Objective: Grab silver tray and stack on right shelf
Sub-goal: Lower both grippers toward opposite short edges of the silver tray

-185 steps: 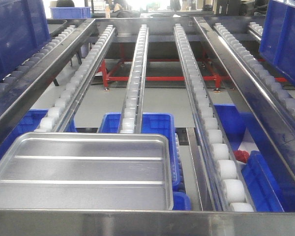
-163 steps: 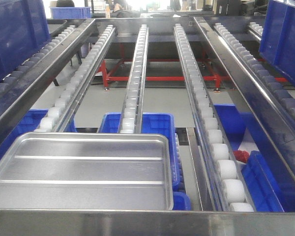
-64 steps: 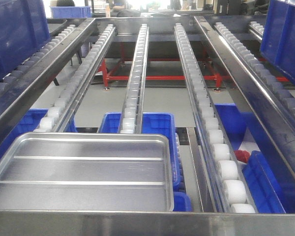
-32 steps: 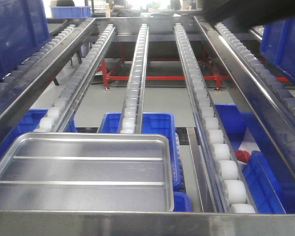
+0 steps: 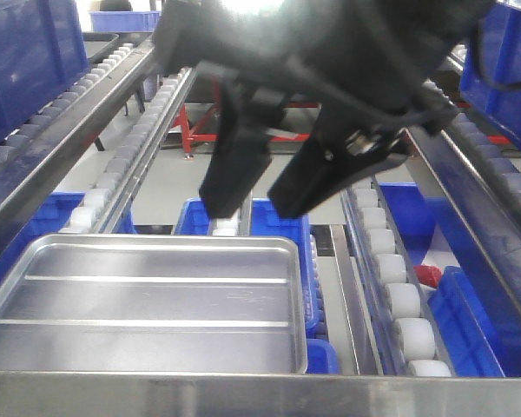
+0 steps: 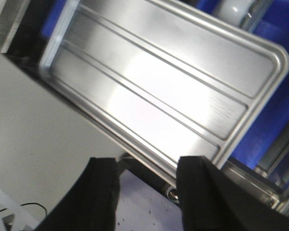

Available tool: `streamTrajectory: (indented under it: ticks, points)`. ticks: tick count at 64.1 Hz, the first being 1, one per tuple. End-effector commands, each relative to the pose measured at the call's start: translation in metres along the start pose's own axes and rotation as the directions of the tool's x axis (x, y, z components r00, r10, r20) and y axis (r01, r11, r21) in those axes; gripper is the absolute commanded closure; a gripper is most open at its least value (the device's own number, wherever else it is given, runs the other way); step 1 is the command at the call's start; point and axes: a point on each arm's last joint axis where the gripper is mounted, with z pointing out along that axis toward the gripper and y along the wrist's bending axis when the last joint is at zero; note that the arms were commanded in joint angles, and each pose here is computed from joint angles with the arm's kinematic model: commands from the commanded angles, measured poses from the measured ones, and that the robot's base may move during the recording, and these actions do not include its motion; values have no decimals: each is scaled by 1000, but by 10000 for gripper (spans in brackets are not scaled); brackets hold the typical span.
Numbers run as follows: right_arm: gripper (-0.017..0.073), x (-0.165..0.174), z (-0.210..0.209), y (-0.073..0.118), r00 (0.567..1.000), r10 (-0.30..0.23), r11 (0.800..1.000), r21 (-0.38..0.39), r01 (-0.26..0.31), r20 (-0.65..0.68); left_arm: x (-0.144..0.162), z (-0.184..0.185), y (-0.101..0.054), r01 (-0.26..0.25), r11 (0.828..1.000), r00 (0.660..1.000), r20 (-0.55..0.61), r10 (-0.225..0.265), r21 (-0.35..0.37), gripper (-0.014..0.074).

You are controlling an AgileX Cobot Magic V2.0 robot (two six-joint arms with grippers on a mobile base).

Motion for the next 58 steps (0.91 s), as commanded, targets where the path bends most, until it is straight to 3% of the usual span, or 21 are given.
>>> streamTrajectory:
  ticks: [1,9,13,20,27,37,58]
  points:
    - [168,-14,-4,1,999,20,998,51,-23,42,-19,-3,-4,22,1000,999,46,-23,18,295]
    - [167,-18,2,-9,997,72,981,178,-77,35,-33,10,-2,66,998,998,-8,-66,-3,295]
    - [167,-21,1,-15,991,115,967,222,-127,70,-39,16,0,116,993,993,-34,-117,-31,295]
    - [165,-26,-1,-25,972,202,944,240,-226,119,-46,30,3,169,983,982,-70,-174,-67,295]
    - [165,-29,2,-36,962,241,931,250,-267,128,-49,45,4,195,978,973,-108,-203,-78,296]
    - [165,-28,15,-41,960,261,922,267,-279,100,-48,61,3,188,978,968,-151,-199,-84,296]
    - [165,-21,49,-36,968,248,928,277,-248,36,-54,69,-2,159,983,982,-89,-167,-92,296]
